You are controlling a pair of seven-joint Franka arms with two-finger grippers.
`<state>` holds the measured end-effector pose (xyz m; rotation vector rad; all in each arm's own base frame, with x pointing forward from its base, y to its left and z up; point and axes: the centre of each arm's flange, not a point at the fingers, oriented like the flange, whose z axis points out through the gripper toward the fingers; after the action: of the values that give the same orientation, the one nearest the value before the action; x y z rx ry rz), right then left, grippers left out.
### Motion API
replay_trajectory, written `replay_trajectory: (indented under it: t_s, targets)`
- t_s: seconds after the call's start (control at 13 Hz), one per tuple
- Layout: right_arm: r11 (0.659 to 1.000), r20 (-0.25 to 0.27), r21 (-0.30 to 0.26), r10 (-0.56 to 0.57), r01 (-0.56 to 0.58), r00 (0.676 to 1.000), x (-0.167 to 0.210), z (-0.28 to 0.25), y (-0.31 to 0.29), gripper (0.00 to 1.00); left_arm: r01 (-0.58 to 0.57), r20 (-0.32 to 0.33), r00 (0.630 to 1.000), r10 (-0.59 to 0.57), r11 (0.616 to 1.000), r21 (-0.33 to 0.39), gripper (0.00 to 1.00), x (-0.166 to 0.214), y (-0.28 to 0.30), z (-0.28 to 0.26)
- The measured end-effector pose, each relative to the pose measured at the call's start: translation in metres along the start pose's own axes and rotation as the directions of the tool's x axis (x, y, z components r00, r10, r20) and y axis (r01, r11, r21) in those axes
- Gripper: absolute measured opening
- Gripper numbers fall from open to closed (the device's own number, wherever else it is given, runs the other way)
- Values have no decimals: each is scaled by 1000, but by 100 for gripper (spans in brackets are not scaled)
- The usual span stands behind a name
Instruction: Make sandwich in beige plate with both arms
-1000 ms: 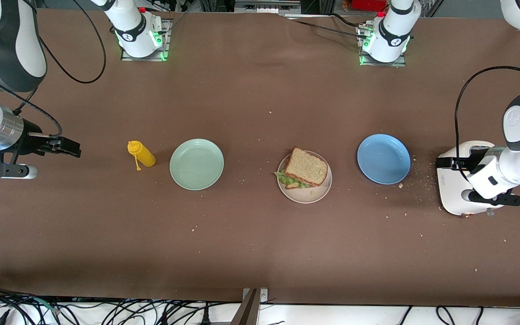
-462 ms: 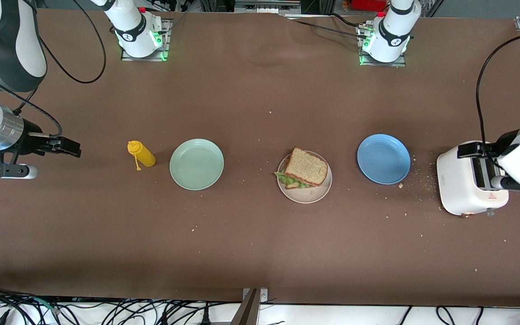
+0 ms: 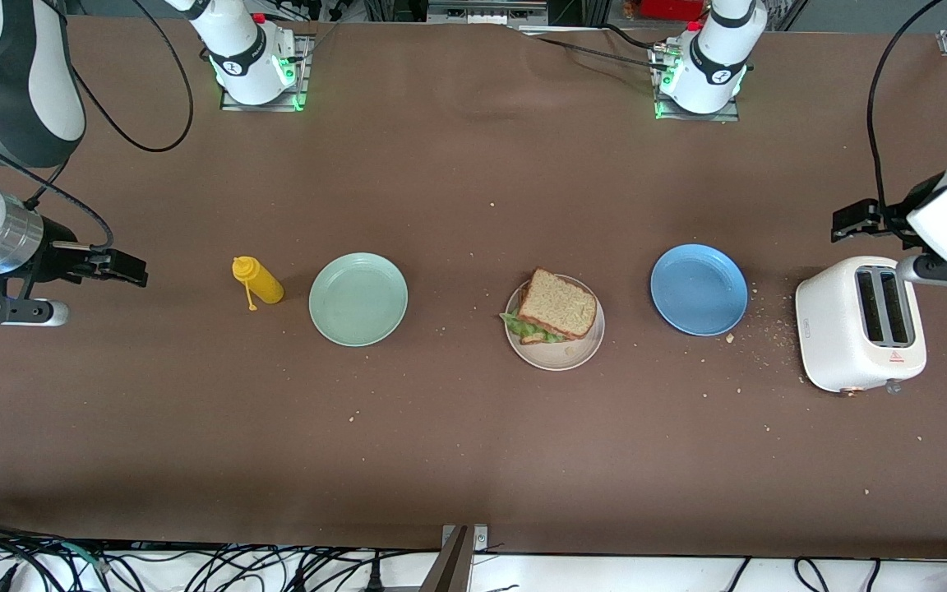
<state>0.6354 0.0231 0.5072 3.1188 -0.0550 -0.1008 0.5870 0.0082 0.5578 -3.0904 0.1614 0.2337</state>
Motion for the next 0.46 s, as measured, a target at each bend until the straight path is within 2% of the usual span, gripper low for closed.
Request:
replay_trajectory:
  t_s: [0.31, 0.46]
  targets:
    - [1000, 0, 0, 0, 0, 1000, 0, 0, 0, 100, 12, -32, 999, -12, 1000, 5, 100, -22, -4, -12]
    - [1000, 0, 0, 0, 0, 1000, 0, 0, 0, 100, 17, -46, 999, -16, 999, 37, 100, -29, -8, -21]
